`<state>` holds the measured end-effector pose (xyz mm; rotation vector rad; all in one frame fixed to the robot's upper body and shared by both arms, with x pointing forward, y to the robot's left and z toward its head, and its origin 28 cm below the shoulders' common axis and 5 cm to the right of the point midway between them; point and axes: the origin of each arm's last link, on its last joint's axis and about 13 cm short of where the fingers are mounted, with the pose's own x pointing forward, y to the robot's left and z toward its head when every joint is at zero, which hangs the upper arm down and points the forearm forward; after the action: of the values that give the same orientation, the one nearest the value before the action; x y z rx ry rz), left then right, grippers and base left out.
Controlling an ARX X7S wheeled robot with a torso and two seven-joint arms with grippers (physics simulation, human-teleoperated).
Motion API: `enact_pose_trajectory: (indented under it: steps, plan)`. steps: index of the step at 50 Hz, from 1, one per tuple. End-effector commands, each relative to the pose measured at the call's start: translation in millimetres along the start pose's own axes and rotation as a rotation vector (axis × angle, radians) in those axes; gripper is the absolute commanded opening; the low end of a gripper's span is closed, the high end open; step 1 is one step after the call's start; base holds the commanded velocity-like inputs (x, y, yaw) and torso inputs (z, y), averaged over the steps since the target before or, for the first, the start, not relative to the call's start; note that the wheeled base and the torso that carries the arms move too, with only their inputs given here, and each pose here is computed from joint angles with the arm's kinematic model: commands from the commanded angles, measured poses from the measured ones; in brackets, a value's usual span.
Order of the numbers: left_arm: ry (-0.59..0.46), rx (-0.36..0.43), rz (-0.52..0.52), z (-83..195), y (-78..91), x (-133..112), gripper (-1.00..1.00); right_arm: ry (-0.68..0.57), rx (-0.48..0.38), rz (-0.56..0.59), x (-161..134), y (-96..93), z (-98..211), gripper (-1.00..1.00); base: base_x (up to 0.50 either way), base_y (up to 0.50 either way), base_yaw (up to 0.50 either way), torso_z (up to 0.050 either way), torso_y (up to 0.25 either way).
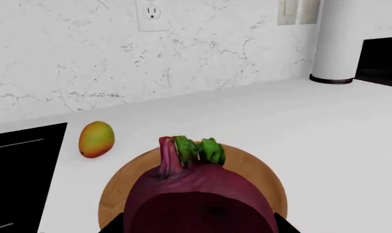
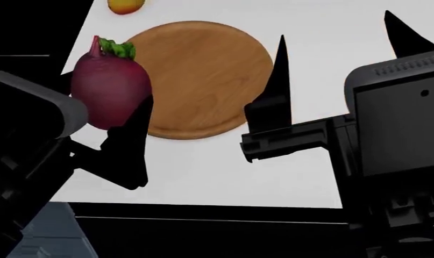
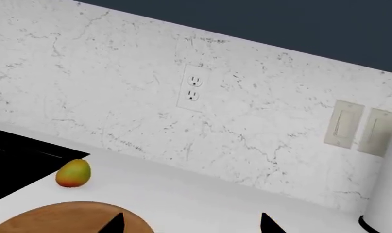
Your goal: Pick the beet from the sink and place it on the plate located on the counter
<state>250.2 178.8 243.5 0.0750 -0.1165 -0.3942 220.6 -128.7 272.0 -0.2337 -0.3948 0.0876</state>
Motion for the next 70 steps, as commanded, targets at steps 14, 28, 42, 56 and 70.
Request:
enact_pose_trajectory:
  steps: [14, 28, 42, 56, 70]
  plan:
    - [-0.027, -0.011, 0.022, 2, 0.8, -1, -1.00, -0.007, -0.002, -0.004, 0, 1.3, 1, 1.00, 0.00, 0.00, 0.00, 0.000, 0.001]
    - [-0.021, -0.012, 0.028, 8, 0.8, 0, -1.00, -0.012, 0.001, -0.005, -1, 0.1, 2, 1.00, 0.34, 0.00, 0.00, 0.000, 0.001]
    - [-0.018, -0.011, 0.030, 4, 0.4, 0, -1.00, -0.013, 0.007, -0.009, 0, -0.4, 2, 1.00, 0.23, 0.00, 0.00, 0.001, 0.001]
    - [-0.020, -0.033, 0.028, 9, 1.1, 0, -1.00, -0.014, 0.008, -0.008, -1, -0.3, 3, 1.00, 0.00, 0.00, 0.00, 0.000, 0.000]
    - [0.068, -0.020, -0.005, 14, 7.9, 8, -1.00, -0.012, 0.005, -0.008, -1, -0.1, 3, 1.00, 0.00, 0.00, 0.00, 0.000, 0.000]
